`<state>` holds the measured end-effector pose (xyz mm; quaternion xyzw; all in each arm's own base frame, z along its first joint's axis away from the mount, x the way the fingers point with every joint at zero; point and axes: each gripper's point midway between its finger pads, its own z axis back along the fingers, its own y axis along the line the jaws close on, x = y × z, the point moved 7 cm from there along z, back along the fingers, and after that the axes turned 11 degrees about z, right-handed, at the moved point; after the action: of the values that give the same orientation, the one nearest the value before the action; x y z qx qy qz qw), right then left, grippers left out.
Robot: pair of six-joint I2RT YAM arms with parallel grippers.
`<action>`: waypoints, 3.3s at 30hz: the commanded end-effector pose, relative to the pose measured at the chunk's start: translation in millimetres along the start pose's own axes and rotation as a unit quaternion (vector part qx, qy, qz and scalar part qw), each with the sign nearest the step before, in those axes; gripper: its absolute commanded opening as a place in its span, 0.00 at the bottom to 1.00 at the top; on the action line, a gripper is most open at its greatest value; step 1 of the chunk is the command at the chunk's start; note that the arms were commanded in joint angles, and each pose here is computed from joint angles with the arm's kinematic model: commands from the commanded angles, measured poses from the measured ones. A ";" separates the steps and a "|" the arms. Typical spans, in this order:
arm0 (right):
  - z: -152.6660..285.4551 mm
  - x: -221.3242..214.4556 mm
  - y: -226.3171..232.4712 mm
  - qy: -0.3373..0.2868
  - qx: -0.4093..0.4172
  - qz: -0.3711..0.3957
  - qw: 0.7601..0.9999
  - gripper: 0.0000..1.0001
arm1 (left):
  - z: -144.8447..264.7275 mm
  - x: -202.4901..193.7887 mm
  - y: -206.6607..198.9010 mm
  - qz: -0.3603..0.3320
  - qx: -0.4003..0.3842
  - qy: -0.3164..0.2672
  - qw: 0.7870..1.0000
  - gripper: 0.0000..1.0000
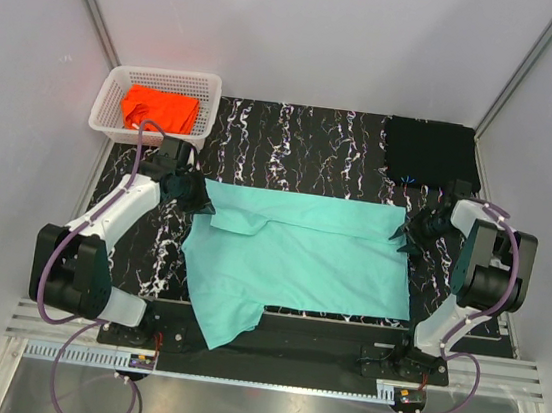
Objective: Fold and stack the t-shirts
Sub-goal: Fold the tshirt
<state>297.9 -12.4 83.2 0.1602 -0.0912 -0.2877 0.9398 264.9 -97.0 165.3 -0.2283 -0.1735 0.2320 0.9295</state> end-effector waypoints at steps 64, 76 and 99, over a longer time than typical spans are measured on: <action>27.6 70.4 46.1 -0.050 0.062 0.020 0.997 0.00 | 36.4 -11.0 0.7 0.010 -0.041 -0.053 0.998 0.00; 23.5 59.7 37.6 -0.042 0.046 0.021 0.998 0.00 | 20.2 -25.2 20.6 0.022 -0.009 -0.036 0.999 0.00; 50.0 55.3 33.1 -0.089 -0.012 0.069 0.994 0.41 | 45.5 1.8 24.8 -0.018 0.046 -0.093 0.994 0.65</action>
<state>335.0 -22.0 95.5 0.1537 -0.0961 -0.2673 0.9464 217.4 -70.9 148.5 -0.1709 -0.1620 0.2643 0.9352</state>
